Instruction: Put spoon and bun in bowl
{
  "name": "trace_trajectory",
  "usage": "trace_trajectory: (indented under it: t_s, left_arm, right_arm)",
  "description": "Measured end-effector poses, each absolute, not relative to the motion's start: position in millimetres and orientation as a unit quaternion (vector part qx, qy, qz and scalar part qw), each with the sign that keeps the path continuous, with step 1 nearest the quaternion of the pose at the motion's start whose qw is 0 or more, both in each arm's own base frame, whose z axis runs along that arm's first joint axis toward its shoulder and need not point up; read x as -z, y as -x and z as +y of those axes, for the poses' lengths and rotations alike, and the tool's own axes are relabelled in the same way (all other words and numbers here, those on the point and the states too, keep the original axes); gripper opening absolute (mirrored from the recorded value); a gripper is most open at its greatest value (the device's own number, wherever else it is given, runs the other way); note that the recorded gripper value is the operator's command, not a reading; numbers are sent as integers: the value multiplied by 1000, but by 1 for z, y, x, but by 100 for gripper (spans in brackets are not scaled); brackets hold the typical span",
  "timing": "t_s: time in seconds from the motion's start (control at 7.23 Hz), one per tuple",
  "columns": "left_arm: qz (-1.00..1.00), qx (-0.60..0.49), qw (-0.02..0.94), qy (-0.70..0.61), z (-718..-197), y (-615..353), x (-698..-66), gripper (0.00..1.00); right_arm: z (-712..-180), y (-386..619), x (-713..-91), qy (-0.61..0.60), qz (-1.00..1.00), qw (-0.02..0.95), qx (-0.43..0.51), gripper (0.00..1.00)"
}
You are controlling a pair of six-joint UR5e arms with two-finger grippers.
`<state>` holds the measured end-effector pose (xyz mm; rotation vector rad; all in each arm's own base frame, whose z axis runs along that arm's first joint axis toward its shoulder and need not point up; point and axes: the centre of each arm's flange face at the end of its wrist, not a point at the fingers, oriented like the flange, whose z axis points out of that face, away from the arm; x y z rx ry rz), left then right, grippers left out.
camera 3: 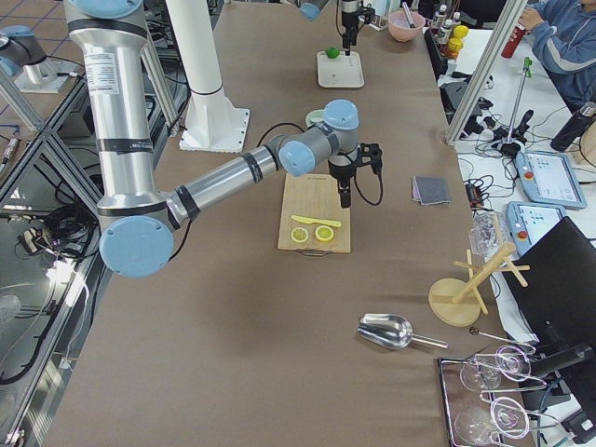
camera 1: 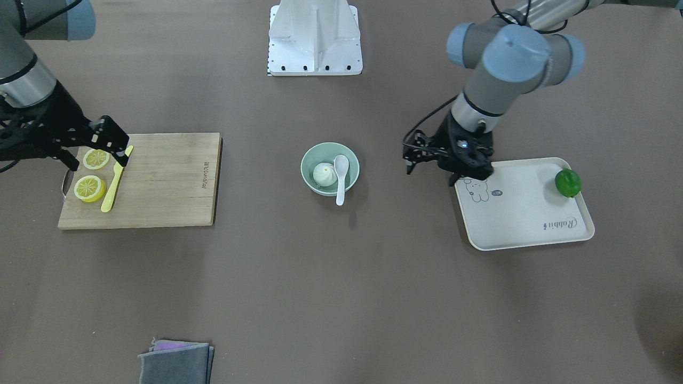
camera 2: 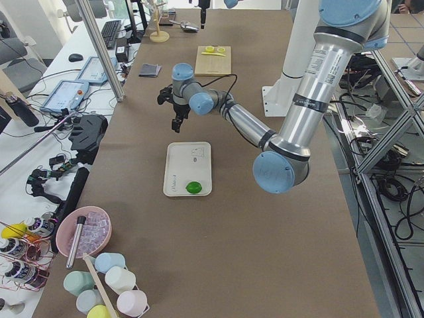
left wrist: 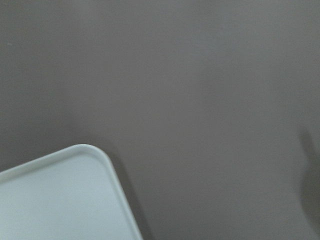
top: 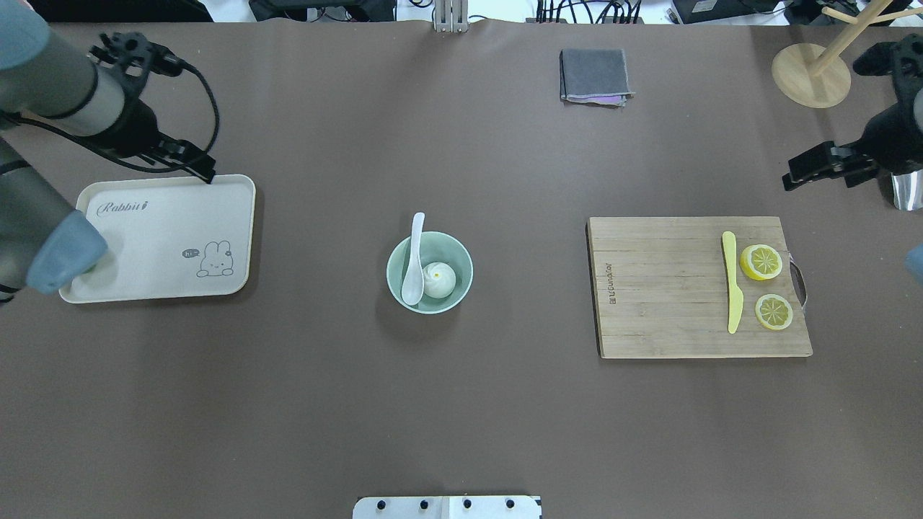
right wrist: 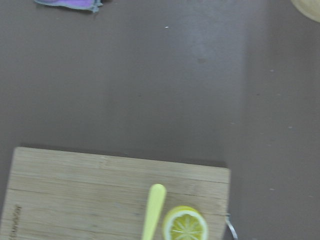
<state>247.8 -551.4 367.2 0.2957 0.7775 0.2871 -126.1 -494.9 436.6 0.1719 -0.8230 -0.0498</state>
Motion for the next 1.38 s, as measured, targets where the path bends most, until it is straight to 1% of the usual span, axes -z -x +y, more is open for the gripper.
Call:
trace_trajectory:
  t_s: [0.28,0.55,0.69,0.97,1.38]
  left_arm:
    - [354,-157,912,-133,-550,-156,-428,98]
    - [364,-161,909,-125,-517,-56,-501,98]
    - [364,-157,910,-123,-500,-26,-523,98]
    - [362,-146,913,-114,-475,-7,-542,98]
    - [360,-135,917,-106,-463,2,-553,98]
  right_arm:
    - [-502,47,-496,-83,-378,920,63,100]
    - [-502,-11,-539,-80,-364,923,93,100]
    - [-500,-30,-556,-79,-364,922,107,100]
    - [-497,-44,-568,-81,-374,916,118,100]
    - [-497,-45,-567,-84,-379,914,117,100]
